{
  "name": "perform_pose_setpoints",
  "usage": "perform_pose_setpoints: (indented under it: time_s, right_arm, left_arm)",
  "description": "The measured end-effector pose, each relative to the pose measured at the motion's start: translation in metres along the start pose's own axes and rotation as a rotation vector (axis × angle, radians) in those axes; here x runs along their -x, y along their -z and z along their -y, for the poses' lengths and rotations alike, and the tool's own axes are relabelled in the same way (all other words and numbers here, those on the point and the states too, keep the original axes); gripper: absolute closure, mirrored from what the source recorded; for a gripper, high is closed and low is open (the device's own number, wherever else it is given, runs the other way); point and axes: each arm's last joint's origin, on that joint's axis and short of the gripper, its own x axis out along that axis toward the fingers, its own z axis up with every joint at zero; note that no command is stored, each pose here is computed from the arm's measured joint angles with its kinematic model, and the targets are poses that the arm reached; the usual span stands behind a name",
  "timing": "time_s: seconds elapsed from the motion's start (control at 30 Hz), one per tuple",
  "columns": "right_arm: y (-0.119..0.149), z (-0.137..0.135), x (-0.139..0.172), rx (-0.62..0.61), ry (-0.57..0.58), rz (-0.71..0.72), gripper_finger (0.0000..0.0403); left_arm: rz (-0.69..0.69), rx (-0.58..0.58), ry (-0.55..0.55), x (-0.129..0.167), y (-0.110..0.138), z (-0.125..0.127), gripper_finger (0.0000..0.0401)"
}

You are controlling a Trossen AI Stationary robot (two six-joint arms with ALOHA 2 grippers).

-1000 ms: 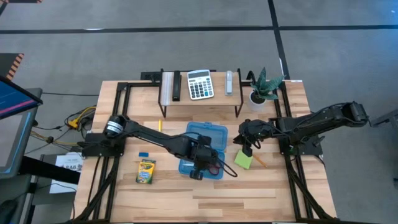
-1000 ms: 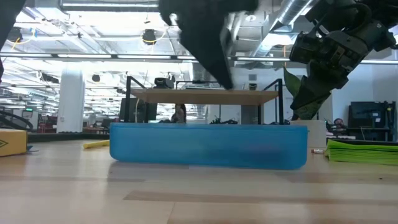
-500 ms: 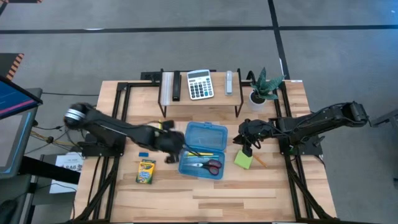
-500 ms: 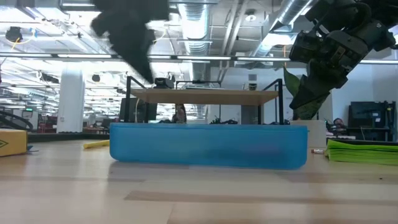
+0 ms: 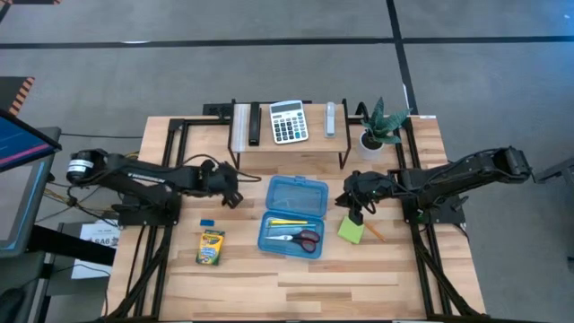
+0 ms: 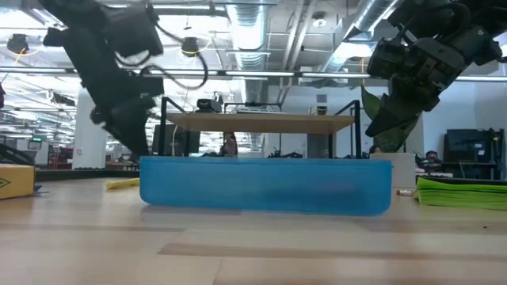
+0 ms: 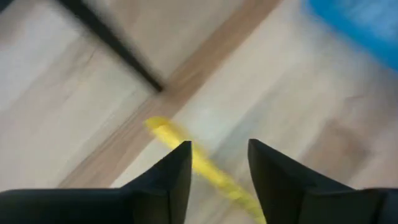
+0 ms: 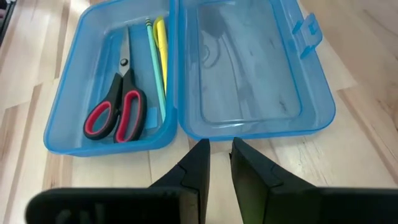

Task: Pack school essentials
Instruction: Put the yellow pen into the blue supply box

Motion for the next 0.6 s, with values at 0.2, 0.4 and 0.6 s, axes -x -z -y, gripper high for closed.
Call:
perform_pose_setpoints:
  time_s: [0.2,0.4,0.6]
  right_arm:
    - [0.0,0.0,0.0,-0.003,0.001,-0.003,0.0315]
    - [0.0,0.0,0.0,-0.003,0.001,-0.003,0.0315]
    - [0.0,0.0,0.0,-0.002,0.001,-0.004,0.0315]
  left_arm:
    - [-0.039,0.08,-0.063,-0.019,-0.006,-0.01,0.0192]
    - [-0.133,0.151,-0.071,-0.041,-0.006,-0.017,0.0158]
    - [-0.178,0.181,-0.087,-0.057,-0.007,-0.019,0.016]
